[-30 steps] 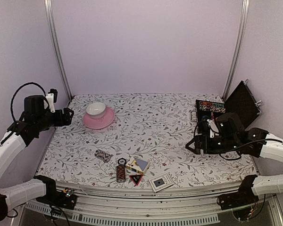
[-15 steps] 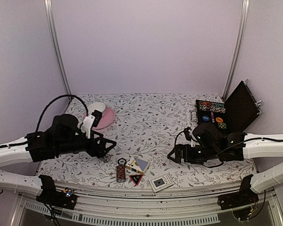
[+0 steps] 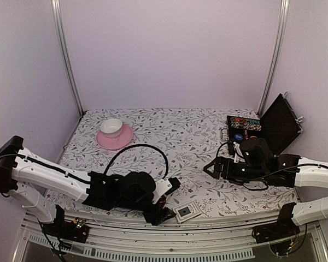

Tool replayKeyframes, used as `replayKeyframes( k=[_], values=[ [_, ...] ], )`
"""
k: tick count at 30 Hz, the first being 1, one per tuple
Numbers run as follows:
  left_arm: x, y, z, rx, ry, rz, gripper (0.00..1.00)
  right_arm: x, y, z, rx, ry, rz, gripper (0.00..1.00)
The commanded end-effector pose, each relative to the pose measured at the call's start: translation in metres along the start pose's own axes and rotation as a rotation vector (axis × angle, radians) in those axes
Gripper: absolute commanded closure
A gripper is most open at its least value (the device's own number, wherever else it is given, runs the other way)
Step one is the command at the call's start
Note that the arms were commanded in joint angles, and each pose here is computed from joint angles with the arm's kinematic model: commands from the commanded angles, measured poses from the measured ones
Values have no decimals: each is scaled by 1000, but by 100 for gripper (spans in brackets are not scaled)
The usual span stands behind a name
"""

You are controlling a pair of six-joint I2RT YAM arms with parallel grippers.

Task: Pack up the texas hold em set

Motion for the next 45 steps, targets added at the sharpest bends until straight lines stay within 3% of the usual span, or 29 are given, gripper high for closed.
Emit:
replayKeyframes(
  k=[1,21,33,45],
  values=[
    [-19,-12,9,-19,-61,-67,22,-7,6,5,-50,-28,-12,1],
    [-16,-69,-24,96,-180,29,14,-21,9,-2,-65,-64,-36,1],
    [1,-74,-26,91,-202,141,11,-25,15,-2,-90,-83,-33,1],
    [0,-74,-28,100,-263,104,8,-24,13,-3,-83,-85,-29,1]
  ],
)
Point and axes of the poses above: each gripper's point midway between its finger pads, its own y axis back along the fingers, its own x axis along the line the jaws close on, z = x × y, the point moved 2 cm from there along y, back along the fingers, and after that the axes turned 12 degrees about y, right-handed, at the moved point
